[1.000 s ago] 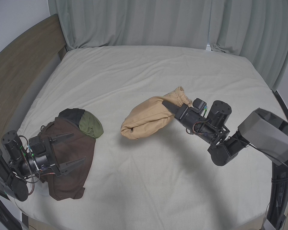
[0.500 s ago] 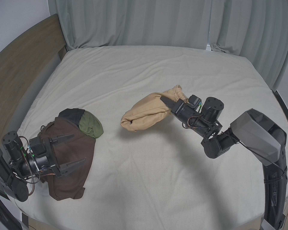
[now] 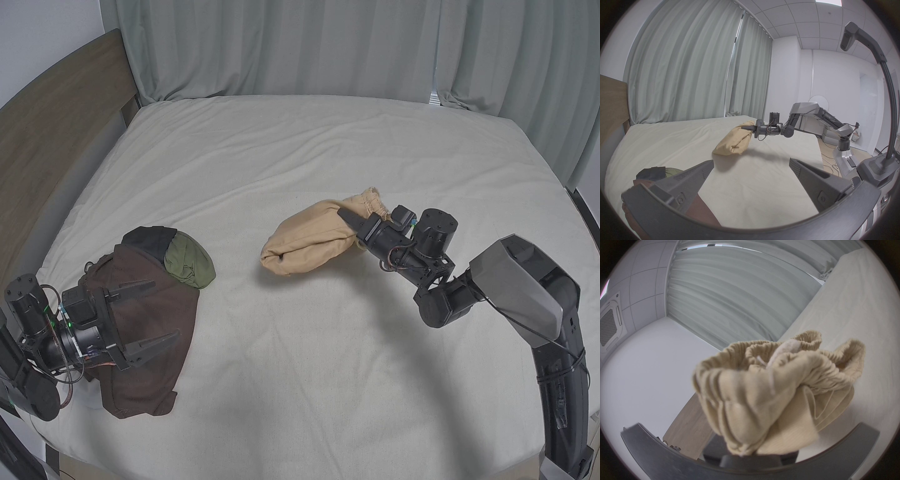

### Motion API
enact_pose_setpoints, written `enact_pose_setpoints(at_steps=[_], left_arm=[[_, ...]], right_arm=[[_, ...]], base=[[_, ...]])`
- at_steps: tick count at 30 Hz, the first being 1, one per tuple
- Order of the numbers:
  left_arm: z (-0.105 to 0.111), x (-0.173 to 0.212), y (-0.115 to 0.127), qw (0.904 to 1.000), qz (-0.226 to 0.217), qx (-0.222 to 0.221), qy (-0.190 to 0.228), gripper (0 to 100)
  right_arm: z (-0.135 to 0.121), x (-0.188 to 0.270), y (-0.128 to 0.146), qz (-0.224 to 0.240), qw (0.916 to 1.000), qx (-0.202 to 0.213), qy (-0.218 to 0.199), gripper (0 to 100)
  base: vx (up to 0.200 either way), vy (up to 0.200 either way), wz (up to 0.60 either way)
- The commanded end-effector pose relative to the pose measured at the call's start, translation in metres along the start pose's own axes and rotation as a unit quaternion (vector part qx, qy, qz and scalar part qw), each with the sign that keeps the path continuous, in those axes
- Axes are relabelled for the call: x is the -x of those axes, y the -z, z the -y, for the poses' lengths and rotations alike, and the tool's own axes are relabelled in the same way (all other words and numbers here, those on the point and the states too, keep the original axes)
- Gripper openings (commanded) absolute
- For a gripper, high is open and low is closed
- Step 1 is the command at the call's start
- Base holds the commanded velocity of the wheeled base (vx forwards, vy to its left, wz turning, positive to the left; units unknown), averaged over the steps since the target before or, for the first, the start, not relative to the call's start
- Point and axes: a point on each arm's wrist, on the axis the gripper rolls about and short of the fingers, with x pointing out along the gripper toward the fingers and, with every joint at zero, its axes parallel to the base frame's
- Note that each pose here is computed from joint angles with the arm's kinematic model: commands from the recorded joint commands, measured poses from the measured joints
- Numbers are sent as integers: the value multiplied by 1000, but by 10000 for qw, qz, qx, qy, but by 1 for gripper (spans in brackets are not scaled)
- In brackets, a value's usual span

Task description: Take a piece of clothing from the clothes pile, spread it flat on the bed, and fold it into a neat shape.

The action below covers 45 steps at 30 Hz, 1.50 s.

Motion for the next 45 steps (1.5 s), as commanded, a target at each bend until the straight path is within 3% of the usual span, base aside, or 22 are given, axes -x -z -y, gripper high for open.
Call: enact_pose_setpoints(at_steps=[1,11,27,28,37,45], left_arm=[[-1,1,0,10000,-1,-1,-26,100],[-1,0,0,10000,-4,5,-18,100],[1,0,1,10000,-19,23,0,100],[1,0,1,10000,-17,23,8,100],[1,1,1,10000,-5,24,52,100],[0,1,0,10000,10,6,42,100]], right_arm=[[28,3,21,-169,9995,-106,253,0],[38,44,60,-616,9954,-316,656,0],[61,62,88,-656,9944,-355,747,0],[61,62,88,-656,9944,-355,747,100],[46,75,82,-688,9941,-338,766,100],[0,112,106,-1476,9835,-402,966,100]], base=[[0,0,0],[0,0,0],[0,0,0],[0,0,0],[0,0,0],[0,0,0]])
